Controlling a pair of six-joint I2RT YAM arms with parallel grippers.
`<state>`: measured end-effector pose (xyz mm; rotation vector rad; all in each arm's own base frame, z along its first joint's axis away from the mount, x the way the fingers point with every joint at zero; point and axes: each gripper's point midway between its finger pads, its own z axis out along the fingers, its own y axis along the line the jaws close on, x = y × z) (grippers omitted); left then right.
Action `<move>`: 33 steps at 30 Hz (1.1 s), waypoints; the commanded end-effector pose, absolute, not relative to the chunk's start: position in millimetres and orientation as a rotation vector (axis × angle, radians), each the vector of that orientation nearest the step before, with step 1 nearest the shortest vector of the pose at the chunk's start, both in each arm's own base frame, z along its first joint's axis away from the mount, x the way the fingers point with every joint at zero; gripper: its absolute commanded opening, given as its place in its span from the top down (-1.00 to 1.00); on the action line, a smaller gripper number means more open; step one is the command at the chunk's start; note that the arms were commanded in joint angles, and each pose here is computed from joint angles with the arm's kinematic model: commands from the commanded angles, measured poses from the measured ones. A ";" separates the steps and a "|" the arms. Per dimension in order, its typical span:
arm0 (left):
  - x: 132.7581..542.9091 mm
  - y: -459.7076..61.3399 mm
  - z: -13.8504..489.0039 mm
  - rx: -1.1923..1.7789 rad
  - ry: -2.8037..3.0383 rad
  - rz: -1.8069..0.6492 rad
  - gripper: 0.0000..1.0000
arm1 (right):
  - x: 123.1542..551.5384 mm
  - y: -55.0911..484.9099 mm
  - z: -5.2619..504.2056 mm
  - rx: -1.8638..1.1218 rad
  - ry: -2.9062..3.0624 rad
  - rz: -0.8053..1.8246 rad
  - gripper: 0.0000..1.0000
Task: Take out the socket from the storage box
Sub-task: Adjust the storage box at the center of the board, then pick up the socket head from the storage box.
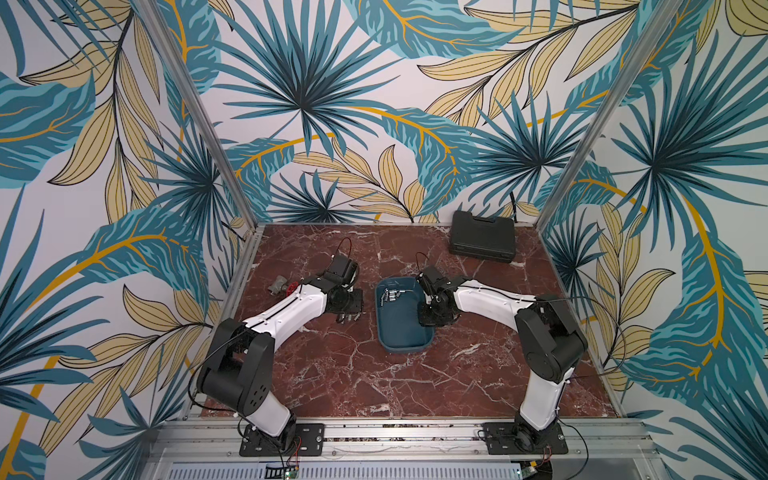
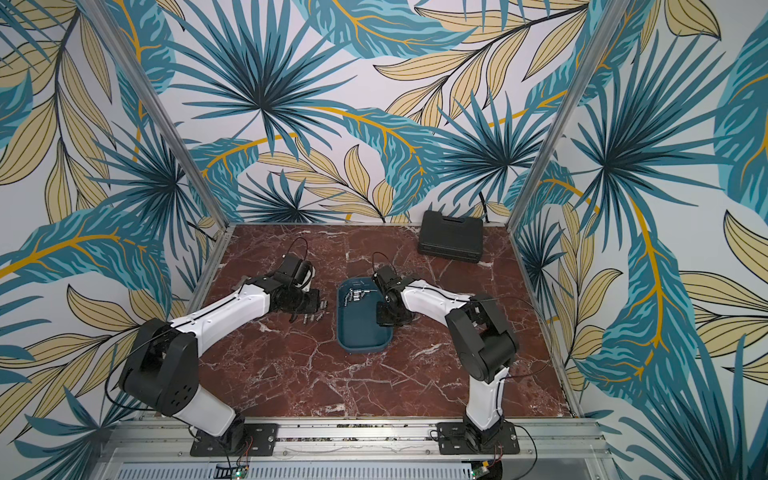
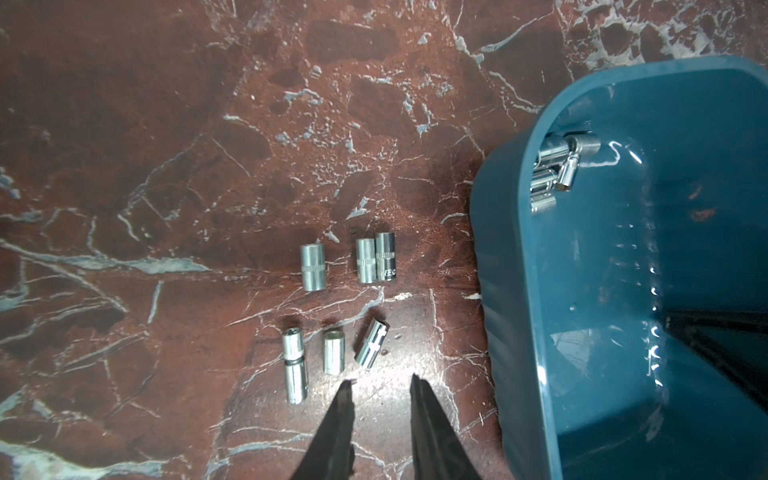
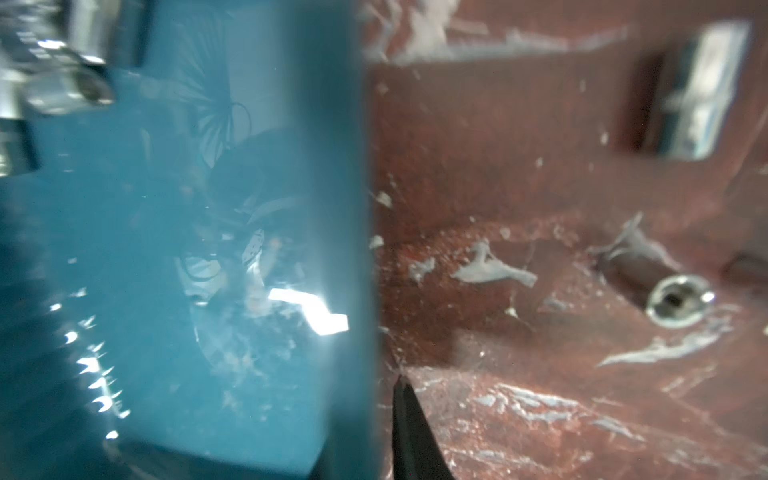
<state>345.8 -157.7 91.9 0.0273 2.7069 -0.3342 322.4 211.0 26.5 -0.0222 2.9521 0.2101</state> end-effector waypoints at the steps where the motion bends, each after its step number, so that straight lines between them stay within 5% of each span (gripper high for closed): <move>1: 344.0 -156.6 85.4 0.018 2.723 -0.319 0.45 | 314.0 204.7 23.7 -0.029 2.979 0.168 0.50; 7: 343.1 -156.6 83.7 0.007 2.729 -0.321 0.45 | 324.3 207.2 66.6 -0.080 2.911 0.183 0.26; 16: 344.5 -153.3 94.5 0.015 2.714 -0.296 0.45 | 359.9 228.6 140.1 -0.210 2.748 0.256 0.23; 33: 341.2 -150.1 98.1 -0.004 2.714 -0.286 0.45 | 356.8 285.5 50.9 -0.341 2.911 0.338 0.27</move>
